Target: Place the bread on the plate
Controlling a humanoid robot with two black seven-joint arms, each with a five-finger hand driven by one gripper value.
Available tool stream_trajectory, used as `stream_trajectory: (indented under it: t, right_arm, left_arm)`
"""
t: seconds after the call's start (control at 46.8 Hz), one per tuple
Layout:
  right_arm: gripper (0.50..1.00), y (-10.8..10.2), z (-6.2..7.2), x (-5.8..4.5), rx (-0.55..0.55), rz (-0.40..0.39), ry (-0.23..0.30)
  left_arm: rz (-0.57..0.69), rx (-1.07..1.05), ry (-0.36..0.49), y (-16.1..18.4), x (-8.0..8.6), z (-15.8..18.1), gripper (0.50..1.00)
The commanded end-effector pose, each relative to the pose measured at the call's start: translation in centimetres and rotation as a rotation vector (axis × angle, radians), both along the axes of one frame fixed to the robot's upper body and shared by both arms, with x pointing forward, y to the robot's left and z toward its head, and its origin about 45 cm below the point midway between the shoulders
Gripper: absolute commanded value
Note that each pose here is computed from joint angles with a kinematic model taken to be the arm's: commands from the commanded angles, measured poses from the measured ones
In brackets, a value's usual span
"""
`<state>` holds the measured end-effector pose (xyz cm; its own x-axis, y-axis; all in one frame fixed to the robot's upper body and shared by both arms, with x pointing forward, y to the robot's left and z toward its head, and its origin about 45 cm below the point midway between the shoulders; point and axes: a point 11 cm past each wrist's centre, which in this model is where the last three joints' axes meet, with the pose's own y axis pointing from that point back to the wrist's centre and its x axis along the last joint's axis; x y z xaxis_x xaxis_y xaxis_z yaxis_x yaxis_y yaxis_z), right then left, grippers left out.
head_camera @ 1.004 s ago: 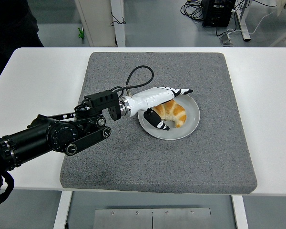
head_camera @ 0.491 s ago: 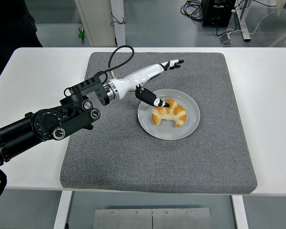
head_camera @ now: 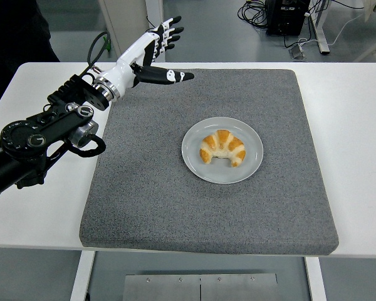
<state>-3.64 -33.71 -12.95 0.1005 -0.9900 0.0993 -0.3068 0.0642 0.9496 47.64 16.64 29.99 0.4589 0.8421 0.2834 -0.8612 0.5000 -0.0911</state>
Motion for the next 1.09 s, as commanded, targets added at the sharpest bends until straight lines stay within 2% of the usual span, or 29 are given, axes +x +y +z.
stream_trajectory:
  t: [0.0, 0.171, 0.491, 0.705, 1.068]
  right_arm:
    - [1.0, 0.0, 0.0, 0.0, 0.0, -0.001, 0.0]
    - [1.0, 0.0, 0.0, 0.0, 0.0, -0.001, 0.0]
    - [1.0, 0.0, 0.0, 0.0, 0.001, -0.001, 0.0]
    - [1.0, 0.0, 0.0, 0.0, 0.0, -0.001, 0.0]
    - [1.0, 0.1, 0.0, 0.5, 0.004, -0.002, -0.008]
  left_arm:
    - [0.044, -0.072, 0.012, 1.0, 0.5, 0.7, 0.968]
    - [0.174, -0.207, 0.07, 3.7, 1.8, 0.5, 0.968]
    - [0.291, -0.375, 0.181, 5.9, 2.7, -1.3, 0.968]
    - [0.334, -0.524, 0.175, 6.6, 3.0, -1.1, 0.968]
    - [0.441, -0.663, 0.233, 8.8, 3.3, -3.8, 0.968]
